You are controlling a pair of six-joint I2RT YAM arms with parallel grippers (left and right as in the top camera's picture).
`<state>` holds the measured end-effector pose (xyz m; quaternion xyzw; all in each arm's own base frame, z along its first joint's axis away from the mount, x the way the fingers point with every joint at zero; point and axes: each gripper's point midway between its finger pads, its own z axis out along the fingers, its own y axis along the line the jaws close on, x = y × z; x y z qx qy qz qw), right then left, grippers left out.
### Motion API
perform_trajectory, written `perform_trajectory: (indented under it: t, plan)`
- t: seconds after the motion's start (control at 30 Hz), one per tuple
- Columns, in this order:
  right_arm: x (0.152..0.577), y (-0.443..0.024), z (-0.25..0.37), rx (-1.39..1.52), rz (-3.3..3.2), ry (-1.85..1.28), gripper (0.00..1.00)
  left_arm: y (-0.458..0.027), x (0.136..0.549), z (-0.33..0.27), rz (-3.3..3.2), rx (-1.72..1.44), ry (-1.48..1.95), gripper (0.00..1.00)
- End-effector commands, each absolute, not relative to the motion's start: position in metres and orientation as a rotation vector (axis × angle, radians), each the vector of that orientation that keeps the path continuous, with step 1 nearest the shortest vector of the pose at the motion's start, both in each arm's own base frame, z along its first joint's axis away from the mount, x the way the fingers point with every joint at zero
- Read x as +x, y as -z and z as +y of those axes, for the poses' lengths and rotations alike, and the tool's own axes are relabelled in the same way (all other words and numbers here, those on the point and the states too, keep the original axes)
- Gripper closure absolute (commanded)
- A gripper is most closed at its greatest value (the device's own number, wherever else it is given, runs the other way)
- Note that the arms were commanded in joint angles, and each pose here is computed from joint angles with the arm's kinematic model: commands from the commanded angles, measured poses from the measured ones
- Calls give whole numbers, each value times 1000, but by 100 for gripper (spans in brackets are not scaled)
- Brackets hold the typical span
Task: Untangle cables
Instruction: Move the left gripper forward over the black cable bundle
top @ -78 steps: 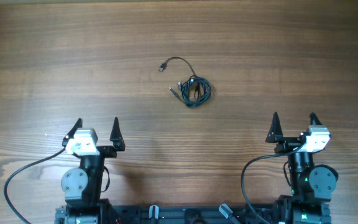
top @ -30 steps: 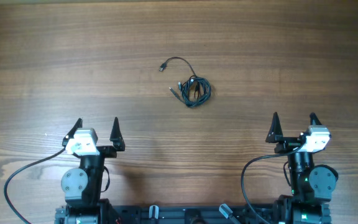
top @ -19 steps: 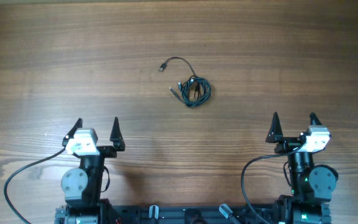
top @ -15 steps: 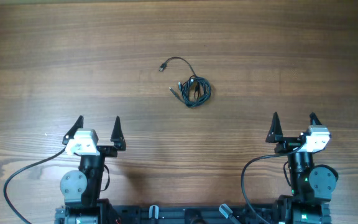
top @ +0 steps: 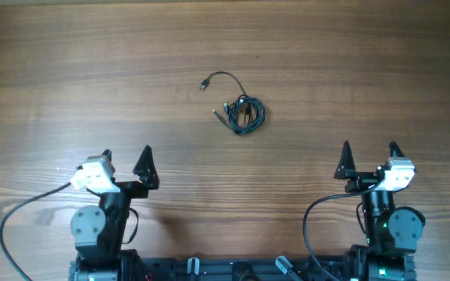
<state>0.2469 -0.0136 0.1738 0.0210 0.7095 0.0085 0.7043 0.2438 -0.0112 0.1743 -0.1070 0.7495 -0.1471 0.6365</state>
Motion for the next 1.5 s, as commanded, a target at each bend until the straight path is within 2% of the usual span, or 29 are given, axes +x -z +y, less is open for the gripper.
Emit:
perform_trajectory:
  t: [0.0, 0.2, 0.53, 0.73, 1.03, 1.33, 1.47]
  plan:
    - [246, -175, -15, 67, 1568, -19, 0, -199, 248, -15, 1731, -251, 364, 0]
    - [246, -175, -15, 67, 1568, -19, 0, -198, 265, -19, 1931, -278, 381, 0]
    - [246, -175, -15, 67, 1568, -19, 0, -169, 275, -22, 2337, -345, 369, 0]
    - [246, -175, -15, 67, 1568, -19, 0, -165, 278, -63, 2400, -243, 672, 0]
    - [246, -175, -15, 67, 1568, -19, 0, -171, 279, -74, 2379, -213, 752, 0]
    - [246, -175, -15, 67, 1568, -19, 1, -192, 314, -90, 2407, -218, 629, 1]
    - [246, -175, -15, 67, 1568, -19, 0, -164, 326, -125, 2513, -159, 670, 0]
